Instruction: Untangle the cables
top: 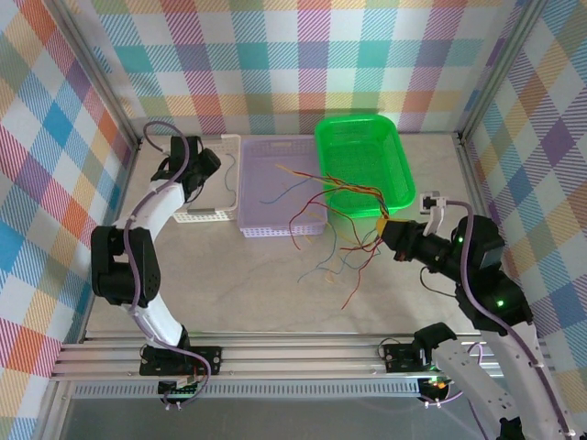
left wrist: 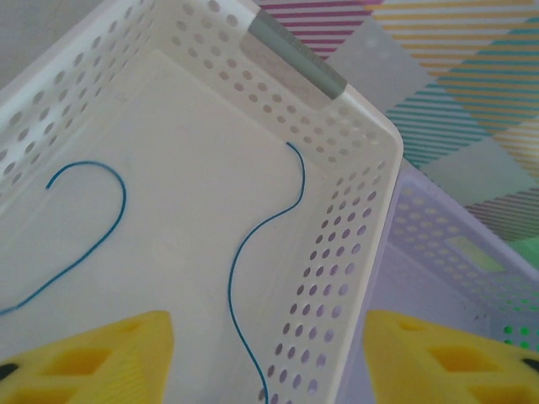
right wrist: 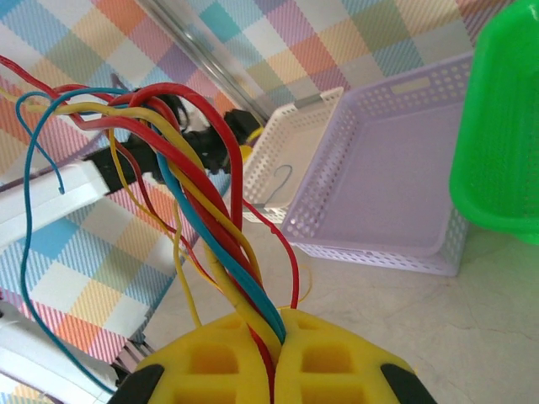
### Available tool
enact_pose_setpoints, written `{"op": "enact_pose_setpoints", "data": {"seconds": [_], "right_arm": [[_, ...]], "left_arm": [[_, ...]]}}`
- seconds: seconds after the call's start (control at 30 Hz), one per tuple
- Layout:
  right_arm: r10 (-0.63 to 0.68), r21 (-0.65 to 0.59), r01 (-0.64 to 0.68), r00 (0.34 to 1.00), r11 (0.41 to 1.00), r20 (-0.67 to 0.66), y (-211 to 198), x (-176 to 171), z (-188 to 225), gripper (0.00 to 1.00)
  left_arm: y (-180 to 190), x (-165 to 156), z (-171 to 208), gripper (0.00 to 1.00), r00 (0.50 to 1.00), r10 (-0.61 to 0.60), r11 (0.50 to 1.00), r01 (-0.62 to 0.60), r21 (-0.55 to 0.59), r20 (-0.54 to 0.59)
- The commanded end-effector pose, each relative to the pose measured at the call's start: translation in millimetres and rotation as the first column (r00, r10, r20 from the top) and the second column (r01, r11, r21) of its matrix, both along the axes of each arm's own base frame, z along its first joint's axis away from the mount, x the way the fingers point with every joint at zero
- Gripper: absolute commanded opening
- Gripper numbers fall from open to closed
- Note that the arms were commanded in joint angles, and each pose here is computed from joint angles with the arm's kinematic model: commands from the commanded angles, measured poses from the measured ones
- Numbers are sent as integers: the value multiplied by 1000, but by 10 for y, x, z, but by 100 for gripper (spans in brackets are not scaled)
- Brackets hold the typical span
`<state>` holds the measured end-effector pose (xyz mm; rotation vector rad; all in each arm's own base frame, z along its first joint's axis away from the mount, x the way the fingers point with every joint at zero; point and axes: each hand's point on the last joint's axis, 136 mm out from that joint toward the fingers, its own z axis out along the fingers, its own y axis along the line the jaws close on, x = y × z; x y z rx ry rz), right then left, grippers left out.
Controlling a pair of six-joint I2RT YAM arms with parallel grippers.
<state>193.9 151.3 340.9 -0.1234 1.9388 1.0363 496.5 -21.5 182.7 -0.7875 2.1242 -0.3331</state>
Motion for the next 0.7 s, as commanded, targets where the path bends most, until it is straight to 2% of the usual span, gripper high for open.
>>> {"op": "enact_pose_setpoints", "data": {"seconds": [0.0,0.2,0.4,0.53,0.67], "right_arm": [[-30,-18,29,999,999,-31,-25,76,-117,0],[-37,-21,36,998,999,-42,-11,143,-190,0],[-27,-20,25,997,999,-76,44,212,-317,0],[-24,-21,23,996,1000,-84,56,229,-350,0],[-19,-17,18,995,1000,-96,72,236,-382,0]], "left_arm": [[20,-162,627,68,995,27,997,-19,-78,99],[-230,-671,1156,75,979,4,962,51,-268,203],[-751,-1296,1390,78,941,-162,926,249,-285,296],[-1228,-1666,1464,79,866,-322,849,443,-288,384],[-1775,-2047,1586,81,736,-482,717,643,-269,475]]}}
